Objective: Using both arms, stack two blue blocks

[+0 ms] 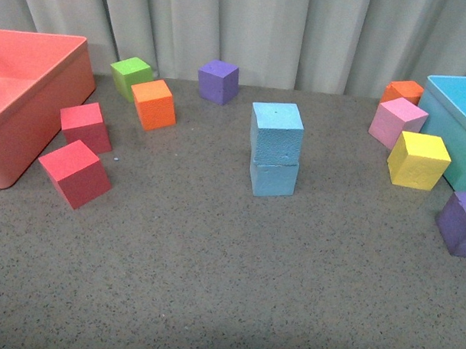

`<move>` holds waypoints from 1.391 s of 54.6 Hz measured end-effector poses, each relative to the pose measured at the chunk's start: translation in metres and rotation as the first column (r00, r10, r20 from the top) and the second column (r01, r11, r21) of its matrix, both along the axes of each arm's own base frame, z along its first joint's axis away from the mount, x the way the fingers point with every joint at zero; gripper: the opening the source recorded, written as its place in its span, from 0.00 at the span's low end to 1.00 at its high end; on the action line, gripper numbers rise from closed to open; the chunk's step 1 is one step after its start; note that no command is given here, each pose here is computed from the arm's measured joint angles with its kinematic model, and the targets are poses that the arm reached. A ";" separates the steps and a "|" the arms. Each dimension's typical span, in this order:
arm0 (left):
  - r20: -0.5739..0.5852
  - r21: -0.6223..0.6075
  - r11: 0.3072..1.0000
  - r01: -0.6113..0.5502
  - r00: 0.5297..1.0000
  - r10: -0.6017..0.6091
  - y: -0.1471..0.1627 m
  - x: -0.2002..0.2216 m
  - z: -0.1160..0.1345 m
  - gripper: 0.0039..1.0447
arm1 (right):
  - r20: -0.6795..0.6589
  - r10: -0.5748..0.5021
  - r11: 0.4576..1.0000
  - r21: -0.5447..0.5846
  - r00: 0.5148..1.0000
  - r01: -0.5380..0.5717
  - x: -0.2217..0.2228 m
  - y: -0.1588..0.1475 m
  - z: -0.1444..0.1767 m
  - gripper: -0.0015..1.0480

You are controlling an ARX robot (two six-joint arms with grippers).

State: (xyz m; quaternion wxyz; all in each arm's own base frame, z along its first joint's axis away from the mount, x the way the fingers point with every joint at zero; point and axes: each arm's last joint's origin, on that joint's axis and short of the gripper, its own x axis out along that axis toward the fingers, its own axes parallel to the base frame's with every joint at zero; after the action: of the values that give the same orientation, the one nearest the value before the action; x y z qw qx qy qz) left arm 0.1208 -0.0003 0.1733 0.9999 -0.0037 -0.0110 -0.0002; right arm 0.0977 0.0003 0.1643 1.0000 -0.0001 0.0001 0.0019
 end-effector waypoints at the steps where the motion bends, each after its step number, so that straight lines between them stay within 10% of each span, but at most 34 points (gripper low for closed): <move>1: 0.000 0.000 1.000 0.000 1.000 0.000 0.000 -0.001 0.000 0.03 | 0.000 0.000 1.000 0.000 1.000 0.000 0.000 0.000 0.000 0.91; 51: -0.005 -0.001 1.000 0.000 1.000 0.000 0.000 -0.024 -0.003 0.04 | 0.000 0.000 1.000 0.000 1.000 0.000 0.000 0.000 0.000 0.91; 73: -0.005 0.000 1.000 0.000 1.000 0.000 0.000 -0.024 -0.003 0.72 | 0.000 0.000 1.000 0.000 1.000 0.000 0.000 0.000 0.000 0.91; 74: -0.005 0.002 1.000 0.000 1.000 0.000 0.000 -0.024 -0.003 0.93 | 0.000 0.000 1.000 0.000 1.000 0.000 0.000 0.000 0.000 0.91; 76: -0.005 0.002 1.000 0.000 1.000 0.000 0.000 -0.024 -0.003 0.94 | 0.000 0.000 1.000 0.000 1.000 0.000 0.000 0.000 0.000 0.91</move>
State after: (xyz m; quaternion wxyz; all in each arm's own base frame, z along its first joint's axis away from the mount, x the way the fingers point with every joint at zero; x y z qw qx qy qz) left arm 0.0968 -0.0002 0.1699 1.0000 -0.0026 -0.0085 -0.0004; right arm 0.0977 0.0003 0.1643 1.0000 0.0001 0.0001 0.0019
